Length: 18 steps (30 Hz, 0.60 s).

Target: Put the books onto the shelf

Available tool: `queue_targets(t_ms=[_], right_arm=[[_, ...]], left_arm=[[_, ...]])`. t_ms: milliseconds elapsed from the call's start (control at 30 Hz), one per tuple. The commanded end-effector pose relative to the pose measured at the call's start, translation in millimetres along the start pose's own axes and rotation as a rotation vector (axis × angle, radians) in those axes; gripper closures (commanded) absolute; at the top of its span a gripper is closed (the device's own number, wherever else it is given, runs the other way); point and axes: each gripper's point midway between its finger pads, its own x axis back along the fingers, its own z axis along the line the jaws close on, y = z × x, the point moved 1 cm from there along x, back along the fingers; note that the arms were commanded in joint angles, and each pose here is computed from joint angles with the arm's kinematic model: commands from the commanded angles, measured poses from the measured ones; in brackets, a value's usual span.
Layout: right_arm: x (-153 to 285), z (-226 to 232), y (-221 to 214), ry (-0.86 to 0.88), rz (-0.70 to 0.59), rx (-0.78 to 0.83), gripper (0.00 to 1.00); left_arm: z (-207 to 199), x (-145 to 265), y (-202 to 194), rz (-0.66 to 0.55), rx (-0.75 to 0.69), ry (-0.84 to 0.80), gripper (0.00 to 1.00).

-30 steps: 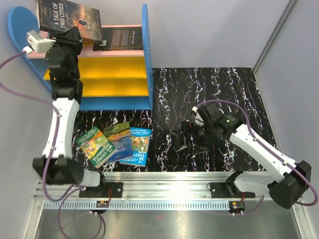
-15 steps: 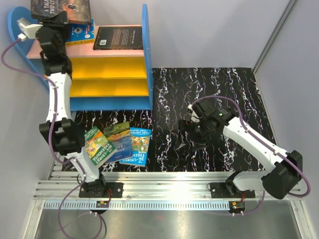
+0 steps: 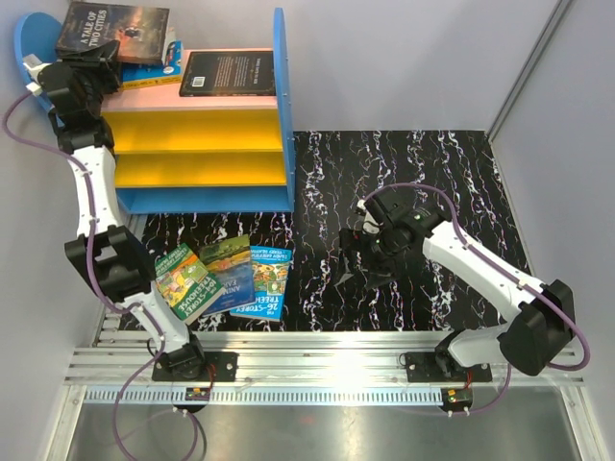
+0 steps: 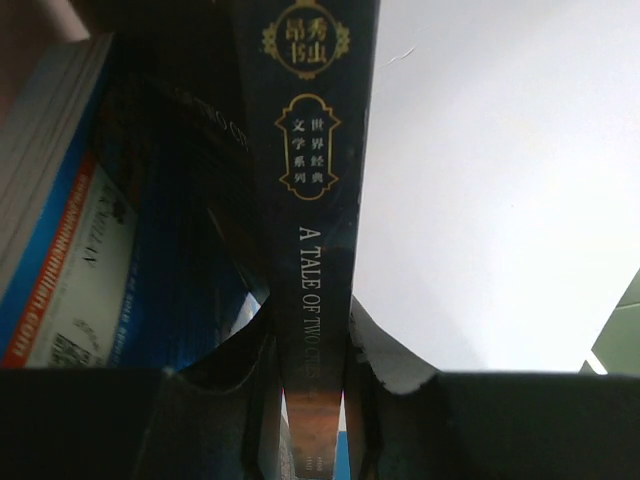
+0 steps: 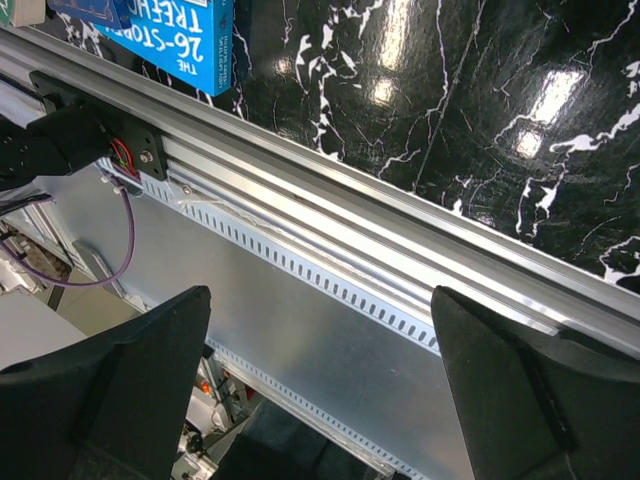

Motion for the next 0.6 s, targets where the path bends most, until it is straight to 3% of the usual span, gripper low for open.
queue_targets(t_ms=[0,500,533,567], right_arm=[[3.9,13.6,10.6,0.054,-0.037,0.014,0.00],[3.8,12.1,9.2,0.066,-0.078,-0.044,0.00],[4.9,12.2,8.8,0.068,-0.084,-0.043,0.00],[5.6,12.2,8.5,0.068,-0.087,-0.045,0.00]], left_arm=[[-74.8,12.3,-18.2,0.104,0.016,-0.241,1.00],[-87.2,39.4,-15.1,-0.021,-0.018,-0.107,0.98],[-90.0,45.4,-11.2,-0.058,-0.031,-0.100,0.94],[-89.9,48.0,-10.0,-0.072,-0.044,-0.094,0.76]])
